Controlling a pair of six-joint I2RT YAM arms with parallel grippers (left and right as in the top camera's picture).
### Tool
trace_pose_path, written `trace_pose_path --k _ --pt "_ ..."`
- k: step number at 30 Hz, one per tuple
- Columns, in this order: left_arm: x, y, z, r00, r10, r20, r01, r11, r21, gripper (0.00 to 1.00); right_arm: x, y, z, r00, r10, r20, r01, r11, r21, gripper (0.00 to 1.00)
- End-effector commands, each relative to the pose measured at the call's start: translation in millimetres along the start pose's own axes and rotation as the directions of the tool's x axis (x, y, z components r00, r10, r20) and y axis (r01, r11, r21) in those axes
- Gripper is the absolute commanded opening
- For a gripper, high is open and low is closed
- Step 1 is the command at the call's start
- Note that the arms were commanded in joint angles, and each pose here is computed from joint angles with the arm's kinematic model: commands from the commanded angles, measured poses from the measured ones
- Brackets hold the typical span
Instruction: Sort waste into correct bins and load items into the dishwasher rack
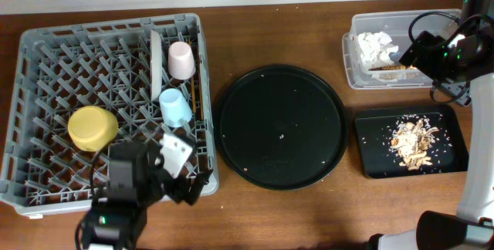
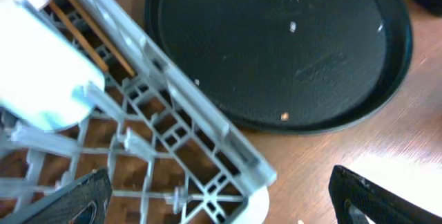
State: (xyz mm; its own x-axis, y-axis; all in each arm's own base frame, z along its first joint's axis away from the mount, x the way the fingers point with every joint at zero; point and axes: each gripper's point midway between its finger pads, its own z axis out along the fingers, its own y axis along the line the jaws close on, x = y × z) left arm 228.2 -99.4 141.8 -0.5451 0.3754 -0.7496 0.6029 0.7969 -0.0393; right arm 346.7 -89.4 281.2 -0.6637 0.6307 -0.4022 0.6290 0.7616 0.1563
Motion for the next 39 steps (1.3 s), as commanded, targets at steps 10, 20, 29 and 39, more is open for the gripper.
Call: trace_pose_path --k 10,20,29,39 --pt "14 40 -7 0.912 -0.035 0.408 0.170 0.939 -0.299 0.99 -3 0 -1 1.000 -0.007 0.009 0.007 1.000 0.003 0.99" --pt "22 80 -28 0.779 -0.143 0.610 0.436 0.823 -0.364 0.99 -3 0 -1 1.000 -0.007 0.009 0.007 1.000 0.003 0.99" --pt "20 96 -51 0.739 -0.096 0.667 0.477 0.773 -0.417 0.99 -3 0 -1 1.000 -0.007 0.009 0.007 1.000 0.003 0.99" --pt "20 96 -51 0.739 -0.097 0.667 0.478 0.772 -0.418 0.99 -3 -1 -1 1.000 -0.007 0.009 0.007 1.000 0.004 0.99"
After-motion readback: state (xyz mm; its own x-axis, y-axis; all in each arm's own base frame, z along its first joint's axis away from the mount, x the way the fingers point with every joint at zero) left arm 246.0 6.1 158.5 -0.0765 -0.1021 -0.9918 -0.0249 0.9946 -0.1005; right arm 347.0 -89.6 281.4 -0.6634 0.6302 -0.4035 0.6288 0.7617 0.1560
